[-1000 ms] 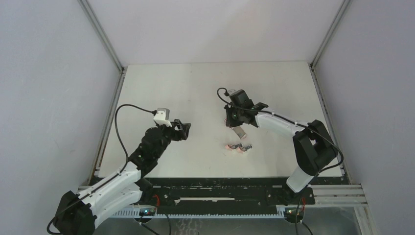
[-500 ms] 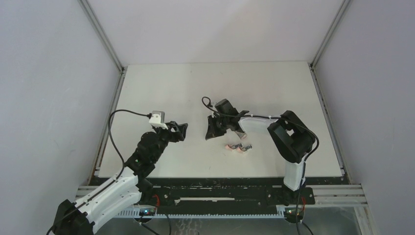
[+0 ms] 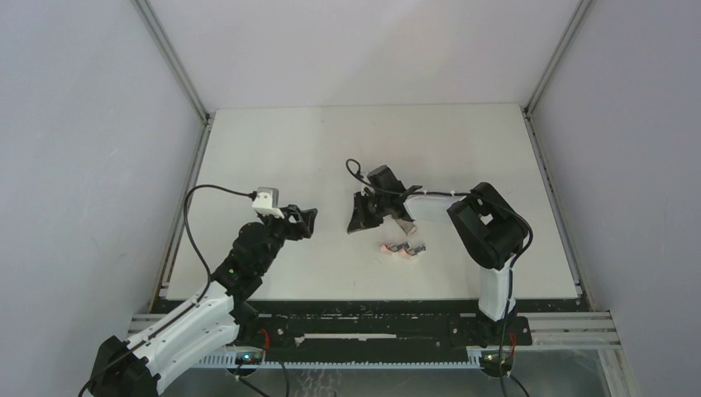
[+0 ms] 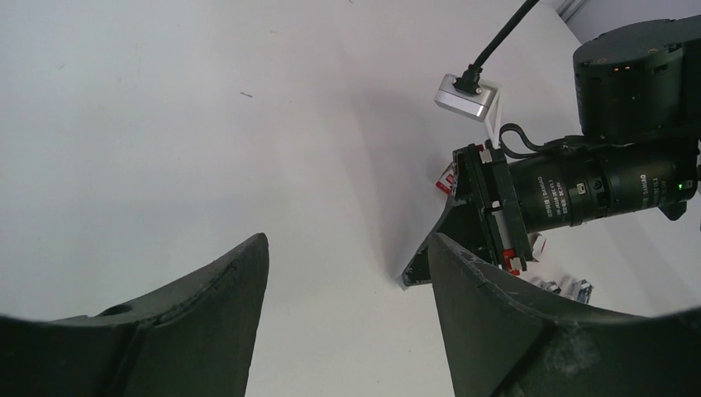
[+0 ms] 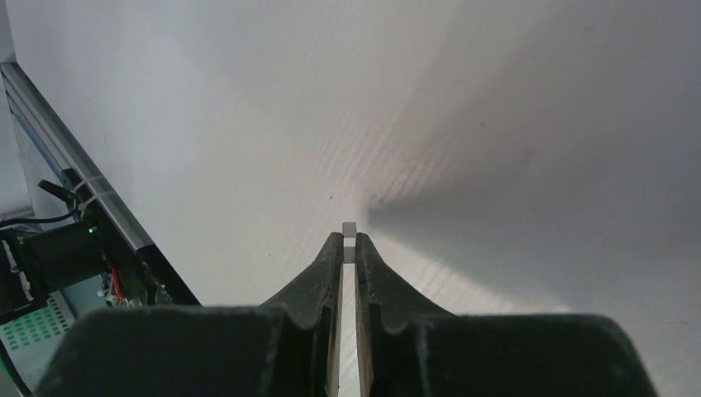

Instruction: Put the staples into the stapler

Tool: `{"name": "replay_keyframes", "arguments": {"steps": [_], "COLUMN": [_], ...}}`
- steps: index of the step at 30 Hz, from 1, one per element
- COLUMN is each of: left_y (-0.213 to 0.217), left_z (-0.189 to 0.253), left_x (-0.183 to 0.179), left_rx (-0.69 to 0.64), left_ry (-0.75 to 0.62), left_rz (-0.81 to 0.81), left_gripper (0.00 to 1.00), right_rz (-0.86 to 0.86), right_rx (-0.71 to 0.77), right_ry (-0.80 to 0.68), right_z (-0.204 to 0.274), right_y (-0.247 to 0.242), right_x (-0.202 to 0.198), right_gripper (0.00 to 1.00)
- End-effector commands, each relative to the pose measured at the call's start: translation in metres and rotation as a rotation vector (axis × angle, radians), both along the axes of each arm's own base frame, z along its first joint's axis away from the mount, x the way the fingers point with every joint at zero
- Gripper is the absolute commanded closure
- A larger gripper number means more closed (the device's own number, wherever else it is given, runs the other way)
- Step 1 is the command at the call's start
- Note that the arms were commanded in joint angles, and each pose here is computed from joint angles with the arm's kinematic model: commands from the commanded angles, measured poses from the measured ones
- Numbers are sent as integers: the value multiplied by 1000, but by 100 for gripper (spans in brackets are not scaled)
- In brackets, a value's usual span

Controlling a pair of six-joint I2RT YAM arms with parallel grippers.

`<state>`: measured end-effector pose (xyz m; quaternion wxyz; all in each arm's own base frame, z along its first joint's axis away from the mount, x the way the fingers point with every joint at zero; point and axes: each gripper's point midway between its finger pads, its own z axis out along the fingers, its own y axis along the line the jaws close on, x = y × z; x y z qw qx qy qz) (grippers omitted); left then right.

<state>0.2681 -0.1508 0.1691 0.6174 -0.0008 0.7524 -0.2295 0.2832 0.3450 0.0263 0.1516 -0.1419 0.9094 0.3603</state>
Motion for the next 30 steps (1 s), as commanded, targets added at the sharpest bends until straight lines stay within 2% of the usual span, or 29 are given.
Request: {"name": "replay_keyframes", "arguments": {"steps": [1, 7, 18, 26, 30], "left_y": [2, 1, 4, 6, 7], "left_z": [0, 0, 2, 4, 4], "left_x": [1, 1, 1, 0, 0], "left_rx": [-7, -7, -6, -6, -7], "left_ry": [-18, -18, -24, -31, -33], "left_rz": [11, 9, 20, 24, 26], "left_gripper": [25, 25, 25, 25, 25], "right_rz": [-28, -41, -65, 30, 103], "right_rx": [5, -49, -151, -179, -178], "right_ry": [-25, -34, -96, -239, -287], "right_z": [0, -8, -7, 17, 27], "right_y": [-2, -14, -35, -42, -37], "right_x": [12, 15, 22, 28, 30], "right_gripper": [94, 92, 77, 62, 60]}}
